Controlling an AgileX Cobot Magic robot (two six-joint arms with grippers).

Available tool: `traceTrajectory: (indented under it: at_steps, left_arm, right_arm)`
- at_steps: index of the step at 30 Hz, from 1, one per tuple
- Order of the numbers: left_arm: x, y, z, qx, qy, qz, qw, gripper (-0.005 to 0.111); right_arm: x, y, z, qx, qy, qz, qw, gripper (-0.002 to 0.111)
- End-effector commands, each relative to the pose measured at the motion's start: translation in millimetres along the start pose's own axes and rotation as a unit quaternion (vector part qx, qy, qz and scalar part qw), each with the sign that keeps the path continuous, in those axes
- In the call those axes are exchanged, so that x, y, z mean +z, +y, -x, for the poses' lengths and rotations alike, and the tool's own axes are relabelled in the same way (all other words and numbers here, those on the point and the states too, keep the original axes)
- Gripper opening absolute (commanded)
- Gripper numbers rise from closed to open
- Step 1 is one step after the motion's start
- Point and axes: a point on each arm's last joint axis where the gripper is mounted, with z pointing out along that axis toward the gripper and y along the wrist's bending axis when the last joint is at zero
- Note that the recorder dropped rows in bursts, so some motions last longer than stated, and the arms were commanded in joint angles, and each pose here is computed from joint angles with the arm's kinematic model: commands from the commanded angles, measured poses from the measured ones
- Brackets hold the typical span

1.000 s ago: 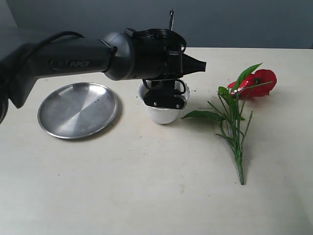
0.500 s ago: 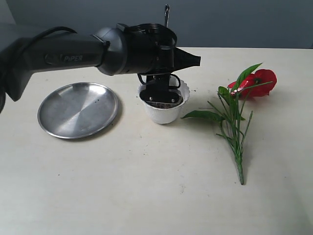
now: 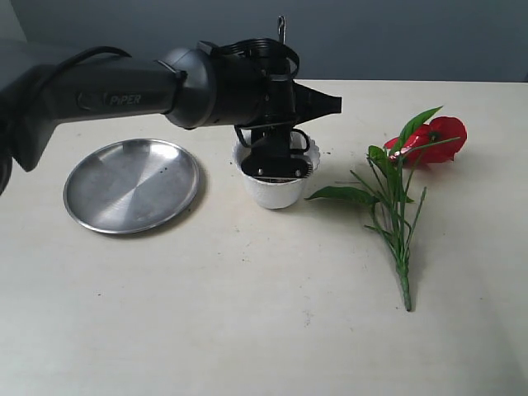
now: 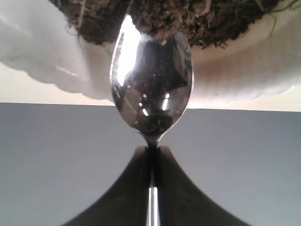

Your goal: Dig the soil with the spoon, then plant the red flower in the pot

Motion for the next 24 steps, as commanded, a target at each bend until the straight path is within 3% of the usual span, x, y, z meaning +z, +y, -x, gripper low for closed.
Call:
traceTrajectory:
  at_steps: [1,11,24]
  left_arm:
    - [2.1,-3.4,5.8,0.016,-0.01,-0.011,1.0,0.0]
    - [6.8,-10.9,26.2,0.025,-0.04,-0.023,0.999,0.0]
    - [-8.6,6.5,29.0,0.015,-0.044,0.006,0.999,0.0]
  right_arm:
    - [0.0,-0.3,0.1,-0.001,-0.004,-0.003,1.0,-0.001]
    - [0.0,-0.3,0.1,-0.001,-0.004,-0.003,1.0,-0.001]
    - [0.0,-0.3,0.1,-0.001,-0.004,-0.003,1.0,-0.001]
